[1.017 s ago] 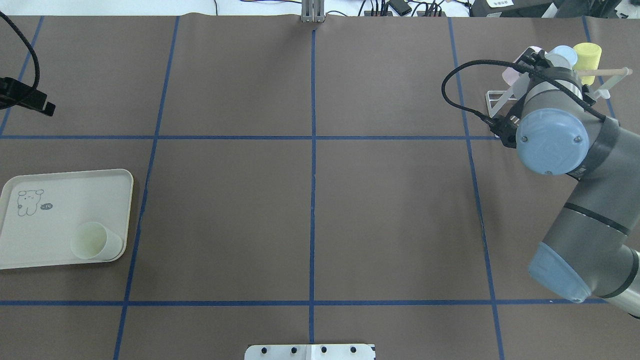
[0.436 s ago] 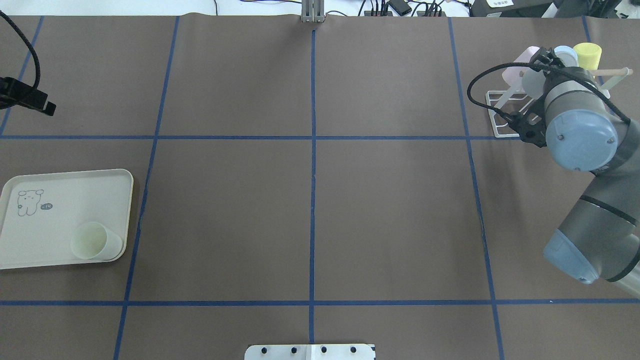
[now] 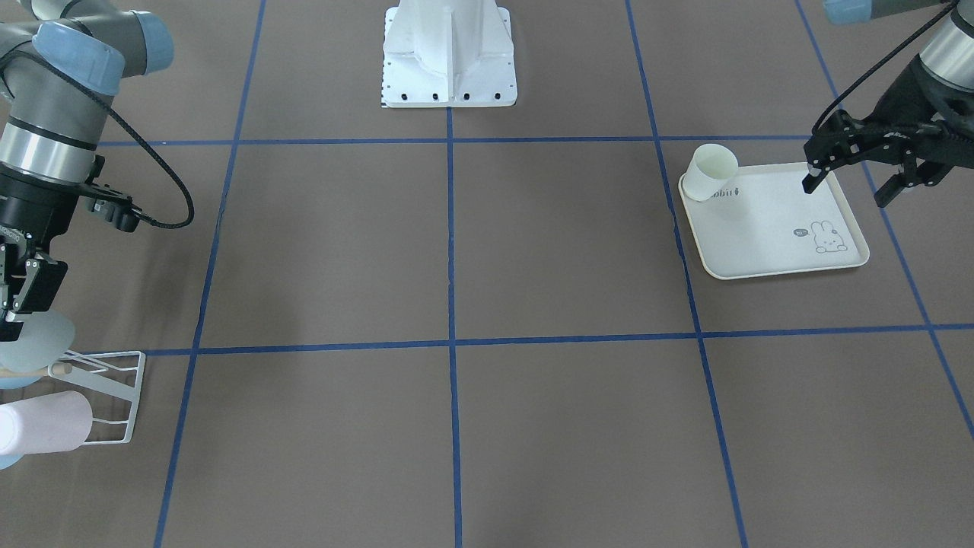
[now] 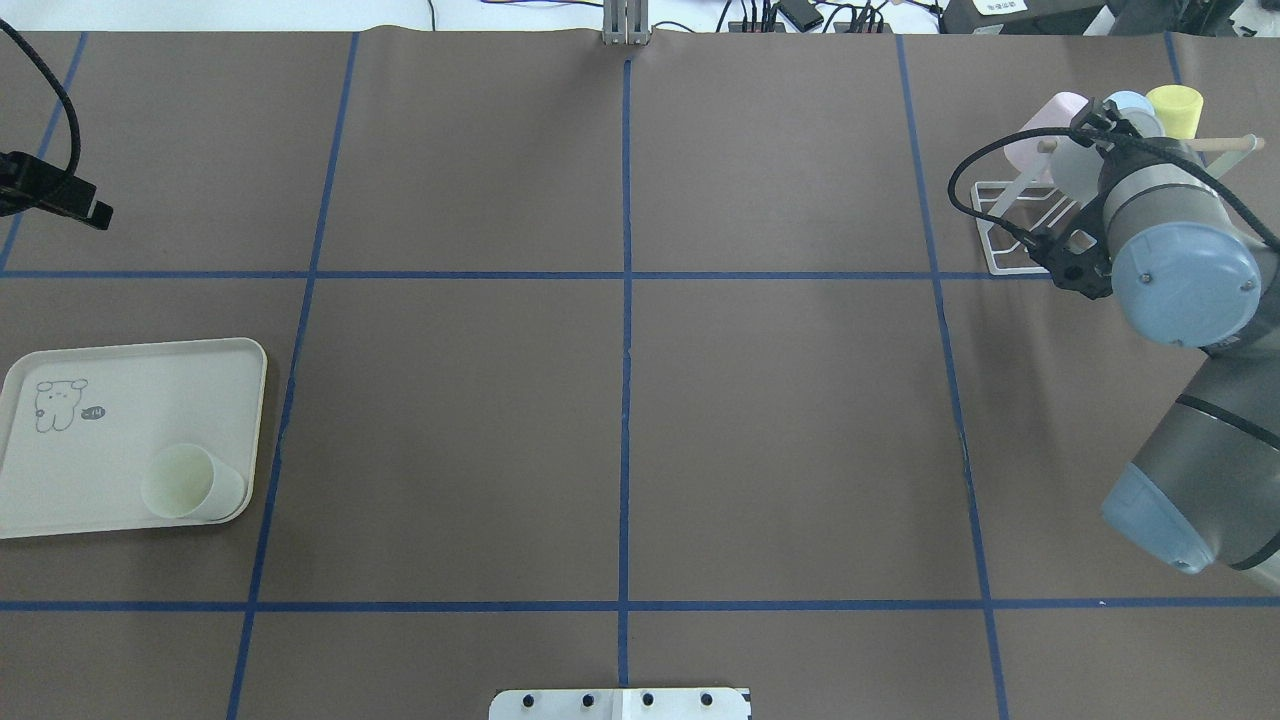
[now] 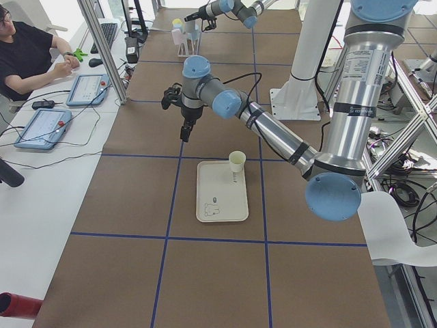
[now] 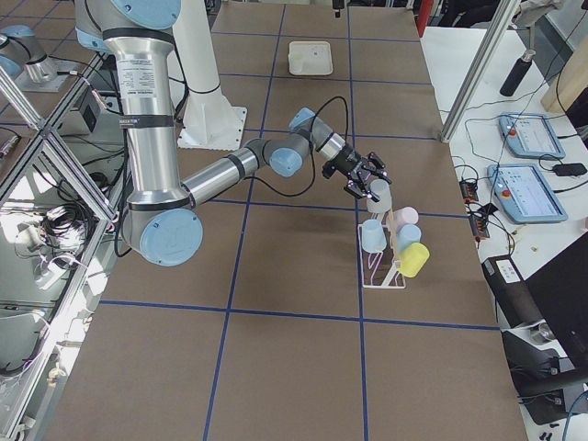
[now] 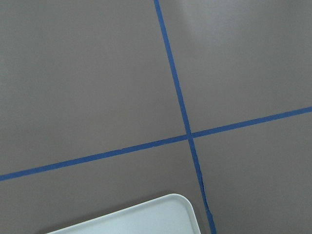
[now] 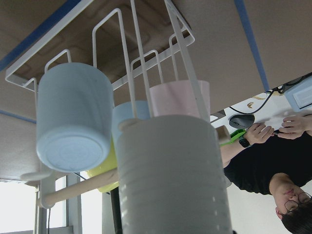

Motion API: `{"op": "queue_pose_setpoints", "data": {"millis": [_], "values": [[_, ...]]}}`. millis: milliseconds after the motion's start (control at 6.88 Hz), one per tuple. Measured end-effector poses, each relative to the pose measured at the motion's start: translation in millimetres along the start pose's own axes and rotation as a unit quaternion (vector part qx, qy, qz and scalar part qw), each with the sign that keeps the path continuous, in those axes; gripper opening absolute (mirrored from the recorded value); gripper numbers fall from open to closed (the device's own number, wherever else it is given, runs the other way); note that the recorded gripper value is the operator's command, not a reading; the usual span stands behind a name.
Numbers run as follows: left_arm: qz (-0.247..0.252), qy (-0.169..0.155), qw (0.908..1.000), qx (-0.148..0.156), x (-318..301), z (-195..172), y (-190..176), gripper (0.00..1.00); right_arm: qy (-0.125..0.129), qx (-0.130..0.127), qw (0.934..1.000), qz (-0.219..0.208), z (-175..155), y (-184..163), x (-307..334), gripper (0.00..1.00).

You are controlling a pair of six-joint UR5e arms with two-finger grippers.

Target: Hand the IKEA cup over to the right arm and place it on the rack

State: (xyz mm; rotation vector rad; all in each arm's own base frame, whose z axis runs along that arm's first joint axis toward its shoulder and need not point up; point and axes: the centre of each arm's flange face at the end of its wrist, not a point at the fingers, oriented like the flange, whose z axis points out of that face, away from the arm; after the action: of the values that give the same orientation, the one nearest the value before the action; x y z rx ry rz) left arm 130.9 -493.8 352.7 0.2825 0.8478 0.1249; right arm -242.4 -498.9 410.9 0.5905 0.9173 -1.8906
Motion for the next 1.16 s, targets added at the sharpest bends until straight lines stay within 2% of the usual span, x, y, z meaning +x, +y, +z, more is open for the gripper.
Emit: {"op": "queue_pose_setpoints", "data": {"millis": [436,1162], "values": [[-0.001,0.004,1.0000,-0.002,0.7,0.2,0.3,1.00,0.001,0.018,0.9998,0.004,-9.7,2.9,-7.0,0.25],[-0.003,0.005,1.0000,-0.002,1.6,-0.8,0.6,1.00,-0.013,0.020,0.9997,-0.003,2.8,-6.9,-15.0,0.25]]}}
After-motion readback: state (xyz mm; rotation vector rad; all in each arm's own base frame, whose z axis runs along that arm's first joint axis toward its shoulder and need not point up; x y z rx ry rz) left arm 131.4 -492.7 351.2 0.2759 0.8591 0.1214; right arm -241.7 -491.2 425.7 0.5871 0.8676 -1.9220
